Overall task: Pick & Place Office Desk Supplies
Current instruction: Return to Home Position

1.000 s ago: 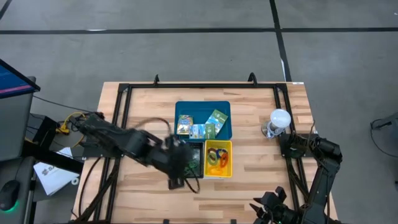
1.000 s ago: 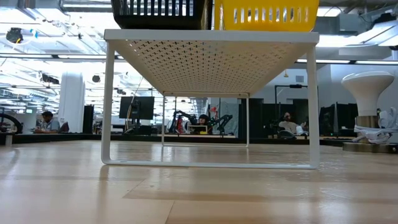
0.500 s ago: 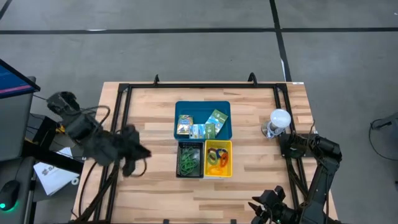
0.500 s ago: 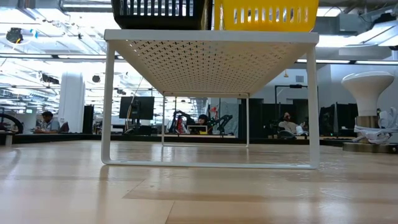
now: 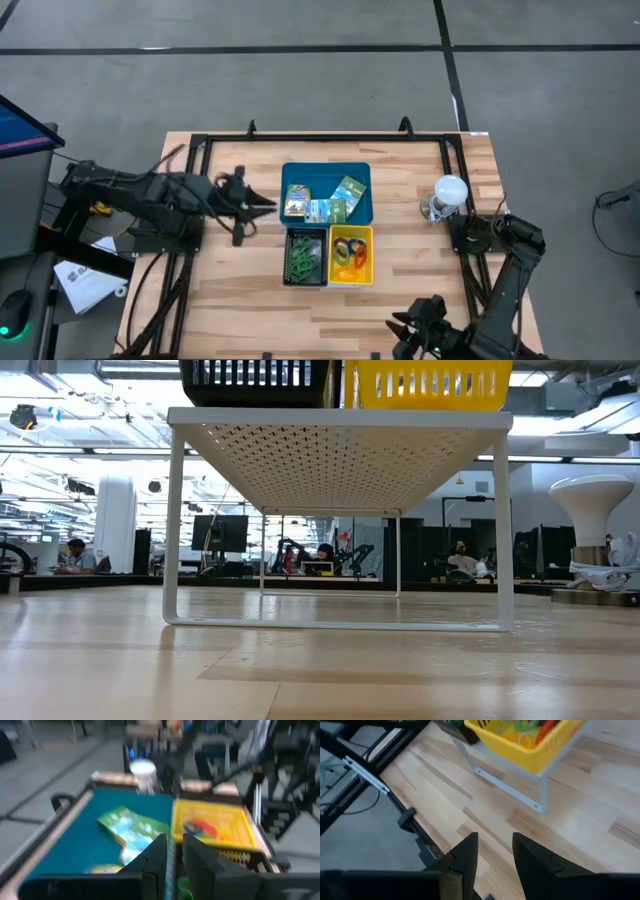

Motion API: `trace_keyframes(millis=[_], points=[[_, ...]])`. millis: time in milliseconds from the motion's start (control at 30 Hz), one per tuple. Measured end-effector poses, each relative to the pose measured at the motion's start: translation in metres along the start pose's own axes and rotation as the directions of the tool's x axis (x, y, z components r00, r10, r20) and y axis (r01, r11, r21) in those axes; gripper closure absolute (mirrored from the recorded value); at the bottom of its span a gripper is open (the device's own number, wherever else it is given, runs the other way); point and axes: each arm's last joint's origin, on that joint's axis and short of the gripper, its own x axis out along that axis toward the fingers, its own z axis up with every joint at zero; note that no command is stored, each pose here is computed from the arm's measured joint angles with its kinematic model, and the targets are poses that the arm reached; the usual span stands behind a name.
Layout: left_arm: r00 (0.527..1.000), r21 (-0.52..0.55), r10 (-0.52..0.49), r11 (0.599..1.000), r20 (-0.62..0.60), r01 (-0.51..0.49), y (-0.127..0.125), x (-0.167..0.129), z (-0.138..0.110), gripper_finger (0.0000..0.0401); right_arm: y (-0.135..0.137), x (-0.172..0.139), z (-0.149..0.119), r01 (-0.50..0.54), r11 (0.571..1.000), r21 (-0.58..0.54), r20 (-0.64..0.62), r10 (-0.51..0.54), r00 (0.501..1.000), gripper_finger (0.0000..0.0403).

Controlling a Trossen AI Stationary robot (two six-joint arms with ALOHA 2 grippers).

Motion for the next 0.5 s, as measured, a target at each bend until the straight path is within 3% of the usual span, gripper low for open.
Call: trace_keyframes(millis=[133, 500], points=[[0.998, -0.010, -0.016, 1.000, 0.062, 0.017, 0.014, -0.022, -0.019, 0.0344, 0.008, 0.007, 0.013, -0.012, 0.999, 0.046, 0.019, 0.011, 1.000, 0.0284], [0.977, -0.022, -0.075, 0.996, 0.200, 0.081, 0.034, -0.053, -0.110, 0.0344, 0.019, 0.008, 0.031, -0.040, 0.991, 0.126, 0.027, 0.037, 0.999, 0.0284]])
